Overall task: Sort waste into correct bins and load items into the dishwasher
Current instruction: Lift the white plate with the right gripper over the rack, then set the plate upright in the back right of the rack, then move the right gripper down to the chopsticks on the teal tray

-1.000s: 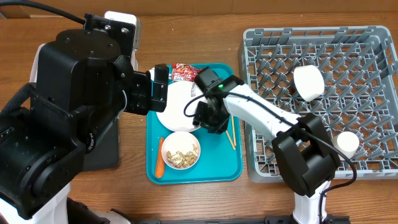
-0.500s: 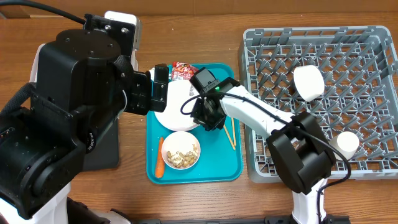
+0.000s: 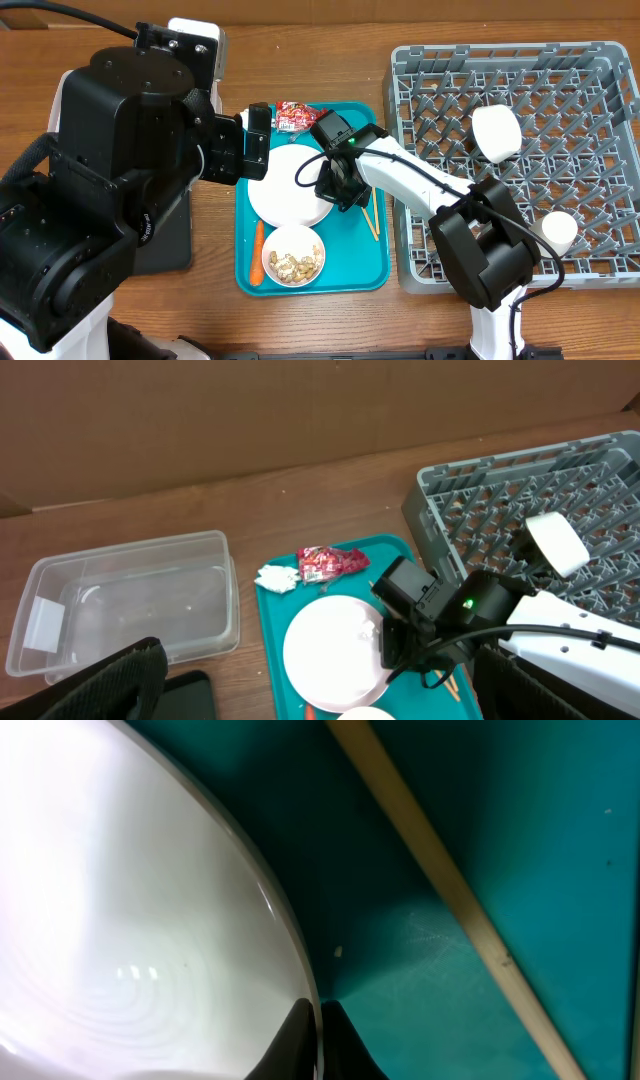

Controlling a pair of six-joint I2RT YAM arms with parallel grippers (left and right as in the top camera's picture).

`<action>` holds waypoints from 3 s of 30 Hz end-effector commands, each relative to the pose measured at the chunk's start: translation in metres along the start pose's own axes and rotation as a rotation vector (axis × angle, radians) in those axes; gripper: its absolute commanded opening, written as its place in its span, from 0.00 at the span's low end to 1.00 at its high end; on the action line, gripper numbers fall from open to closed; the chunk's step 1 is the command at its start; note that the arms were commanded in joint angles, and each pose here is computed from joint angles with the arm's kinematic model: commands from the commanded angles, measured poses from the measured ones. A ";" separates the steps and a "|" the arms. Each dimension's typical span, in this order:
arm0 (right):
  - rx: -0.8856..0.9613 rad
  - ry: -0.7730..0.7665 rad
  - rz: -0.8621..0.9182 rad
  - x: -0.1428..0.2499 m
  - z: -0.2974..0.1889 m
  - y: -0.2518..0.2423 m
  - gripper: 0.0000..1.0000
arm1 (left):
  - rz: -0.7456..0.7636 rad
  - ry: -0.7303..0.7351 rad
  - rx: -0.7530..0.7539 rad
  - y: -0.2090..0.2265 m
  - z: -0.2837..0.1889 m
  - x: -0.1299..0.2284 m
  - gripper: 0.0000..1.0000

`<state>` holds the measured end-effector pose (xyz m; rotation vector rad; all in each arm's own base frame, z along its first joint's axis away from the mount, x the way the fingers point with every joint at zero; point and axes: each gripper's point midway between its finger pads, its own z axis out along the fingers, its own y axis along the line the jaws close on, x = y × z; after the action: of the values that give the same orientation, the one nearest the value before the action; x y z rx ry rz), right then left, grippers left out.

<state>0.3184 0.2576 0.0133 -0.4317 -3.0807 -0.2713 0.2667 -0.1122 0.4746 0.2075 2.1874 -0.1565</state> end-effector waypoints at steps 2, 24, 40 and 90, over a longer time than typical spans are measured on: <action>0.055 -0.026 -0.003 -0.005 -0.005 -0.013 0.04 | 0.014 0.008 0.007 -0.001 0.002 0.001 1.00; 0.309 -0.673 0.041 -0.119 -0.271 -0.119 0.04 | 0.014 0.007 0.006 -0.001 0.002 0.001 1.00; 1.130 -0.973 0.413 -0.166 -0.408 -0.328 0.04 | 0.014 0.007 0.006 -0.001 0.002 0.001 1.00; 1.119 -0.881 -0.145 -0.156 -0.308 -0.222 0.84 | 0.014 0.007 0.006 -0.001 0.002 0.001 1.00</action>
<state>0.4146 -0.0673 0.2361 -0.2238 -3.1174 1.9703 0.2666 -0.1122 0.4744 0.2080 2.1882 -0.1566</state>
